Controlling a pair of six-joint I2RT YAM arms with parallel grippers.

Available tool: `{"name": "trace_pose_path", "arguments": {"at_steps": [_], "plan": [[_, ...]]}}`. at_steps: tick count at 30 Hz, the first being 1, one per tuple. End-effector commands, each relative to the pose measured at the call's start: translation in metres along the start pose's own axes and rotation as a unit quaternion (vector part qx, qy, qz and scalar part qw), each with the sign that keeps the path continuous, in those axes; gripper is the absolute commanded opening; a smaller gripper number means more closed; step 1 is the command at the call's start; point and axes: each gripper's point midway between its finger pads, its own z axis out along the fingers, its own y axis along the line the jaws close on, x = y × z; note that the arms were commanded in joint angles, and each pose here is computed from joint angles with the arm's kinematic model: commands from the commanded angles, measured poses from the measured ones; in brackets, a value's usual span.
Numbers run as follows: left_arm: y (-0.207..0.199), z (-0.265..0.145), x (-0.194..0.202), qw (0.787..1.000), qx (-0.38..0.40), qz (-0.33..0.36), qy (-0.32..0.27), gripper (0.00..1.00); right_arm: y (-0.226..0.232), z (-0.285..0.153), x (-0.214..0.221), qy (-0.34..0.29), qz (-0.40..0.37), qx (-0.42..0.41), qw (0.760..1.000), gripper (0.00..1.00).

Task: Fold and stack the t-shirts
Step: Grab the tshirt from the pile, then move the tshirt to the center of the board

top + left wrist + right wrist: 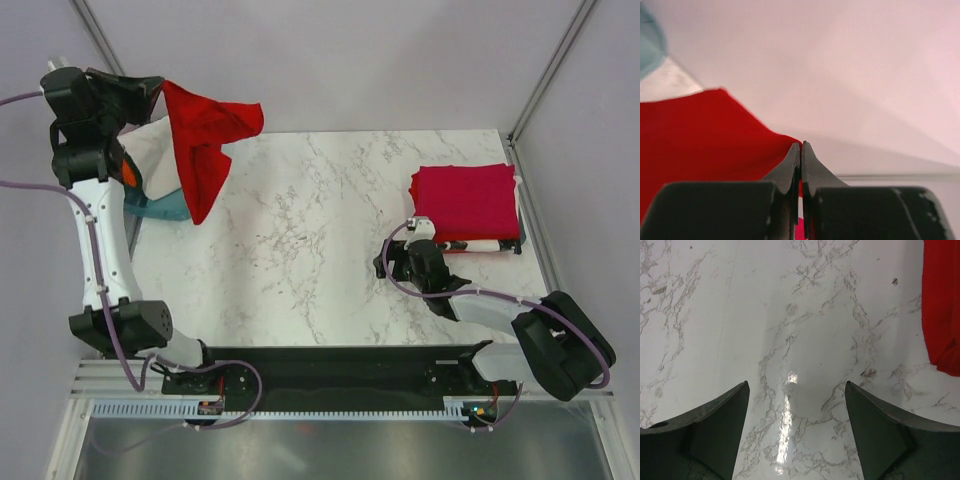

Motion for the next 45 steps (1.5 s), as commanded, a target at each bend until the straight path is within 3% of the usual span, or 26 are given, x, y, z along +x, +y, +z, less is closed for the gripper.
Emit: {"name": "trace_pose_path", "arguments": {"at_steps": [1,7,10,17,20,21,23,24,26,27,29,30,33,36,39,41,43,45], "plan": [[-0.124,-0.079,0.027,0.982,0.186,-0.007,0.043,0.02,0.01,0.002,-0.02,-0.027,0.008,-0.008,1.0,0.85],[-0.189,-0.135,0.126,0.949,0.286,-0.006,0.136,0.02,0.009,0.0,-0.024,-0.035,0.009,-0.005,0.999,0.85],[-0.213,-0.155,0.148,0.932,0.326,-0.003,0.158,0.02,0.006,-0.002,-0.024,-0.039,0.01,-0.002,0.999,0.85],[-0.224,-0.16,0.132,0.931,0.342,0.022,0.125,0.03,0.002,-0.007,-0.028,-0.051,0.012,0.008,0.999,0.85],[-0.198,-0.152,0.14,0.94,0.314,0.029,0.129,0.03,0.0,-0.008,-0.03,-0.055,0.013,0.012,0.998,0.85],[-0.168,-0.135,0.157,0.949,0.278,0.03,0.148,0.03,-0.002,-0.008,-0.031,-0.058,0.013,0.018,0.998,0.85],[-0.137,-0.14,0.169,0.953,0.253,0.028,0.164,0.03,-0.005,-0.009,-0.032,-0.058,0.015,0.026,0.998,0.85],[-0.086,-0.118,0.195,0.961,0.198,0.025,0.193,0.03,-0.007,-0.01,-0.034,-0.063,0.019,0.034,0.997,0.85],[-0.043,-0.13,0.203,0.966,0.171,0.027,0.193,0.03,-0.013,-0.013,-0.033,-0.067,0.023,0.048,0.996,0.85],[0.023,-0.112,0.223,0.975,0.101,0.029,0.198,0.03,-0.017,-0.016,-0.038,-0.08,0.028,0.058,0.995,0.85],[0.068,-0.123,0.218,0.983,0.07,0.029,0.164,0.03,-0.021,-0.02,-0.039,-0.088,0.031,0.066,0.993,0.85],[0.123,-0.119,0.229,0.986,0.016,0.025,0.164,0.04,-0.02,-0.023,-0.044,-0.098,0.036,0.063,0.993,0.84],[0.199,-0.124,0.2,0.994,-0.068,0.02,0.089,0.09,-0.019,-0.027,-0.043,-0.105,0.035,0.052,0.992,0.84],[0.222,-0.131,0.176,0.993,-0.105,0.038,0.028,0.12,-0.014,-0.025,-0.041,-0.1,0.032,0.039,0.994,0.82],[0.227,-0.136,0.161,0.99,-0.128,0.059,-0.004,0.25,-0.008,-0.02,-0.037,-0.085,0.023,0.026,0.996,0.79],[0.228,-0.137,0.158,0.988,-0.14,0.07,-0.006,0.46,-0.003,-0.015,-0.032,-0.07,0.017,0.015,0.997,0.74],[0.223,-0.136,0.157,0.986,-0.14,0.09,0.005,0.59,0.001,-0.012,-0.031,-0.063,0.012,0.005,0.998,0.7],[0.215,-0.133,0.166,0.985,-0.123,0.114,0.041,0.63,0.006,-0.009,-0.027,-0.05,0.008,-0.006,0.999,0.64]]}}
